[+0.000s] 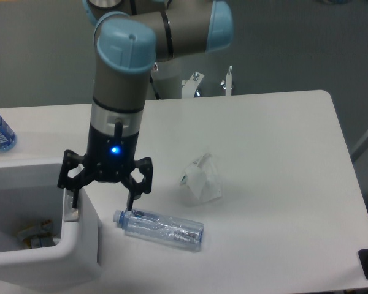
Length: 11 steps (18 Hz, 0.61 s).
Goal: Open the trash can
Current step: 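Push the lid edge with the gripper to swing the lid open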
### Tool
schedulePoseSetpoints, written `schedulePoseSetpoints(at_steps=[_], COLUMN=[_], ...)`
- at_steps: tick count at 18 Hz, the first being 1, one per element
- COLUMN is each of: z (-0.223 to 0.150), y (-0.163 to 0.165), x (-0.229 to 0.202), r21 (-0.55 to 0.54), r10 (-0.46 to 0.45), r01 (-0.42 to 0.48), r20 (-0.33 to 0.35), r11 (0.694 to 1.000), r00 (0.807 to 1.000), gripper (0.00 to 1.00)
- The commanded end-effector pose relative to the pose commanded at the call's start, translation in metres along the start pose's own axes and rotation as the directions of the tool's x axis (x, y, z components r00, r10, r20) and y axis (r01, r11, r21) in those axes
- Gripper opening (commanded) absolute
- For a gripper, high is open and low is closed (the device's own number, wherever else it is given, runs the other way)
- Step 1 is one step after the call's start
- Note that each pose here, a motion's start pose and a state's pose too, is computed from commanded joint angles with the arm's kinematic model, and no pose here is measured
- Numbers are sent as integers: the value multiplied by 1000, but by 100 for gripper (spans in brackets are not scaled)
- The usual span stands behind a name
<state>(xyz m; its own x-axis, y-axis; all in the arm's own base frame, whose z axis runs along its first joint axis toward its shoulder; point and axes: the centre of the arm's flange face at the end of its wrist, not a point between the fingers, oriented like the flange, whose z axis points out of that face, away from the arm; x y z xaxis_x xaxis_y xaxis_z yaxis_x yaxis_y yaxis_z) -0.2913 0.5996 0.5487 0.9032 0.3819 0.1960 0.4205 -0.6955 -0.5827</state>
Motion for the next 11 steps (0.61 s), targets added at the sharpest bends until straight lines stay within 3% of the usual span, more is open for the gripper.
schedulePoseSetpoints(at_steps=[3, 5, 7, 9, 11], z=[-29, -39, -42, -40, -37], y=[-3, 5, 19, 39, 46], x=[-25, -38, -56, -71, -82], r21=[15, -41, -165, -318, -360], r10=[119, 186, 311, 429, 486], r01=[-119, -184, -295, -383, -429], r20=[49, 58, 81, 90, 82], r11=[993, 982, 941, 868, 829], r00=[992, 981, 947, 899, 870], gripper=[100, 100, 100, 100, 100])
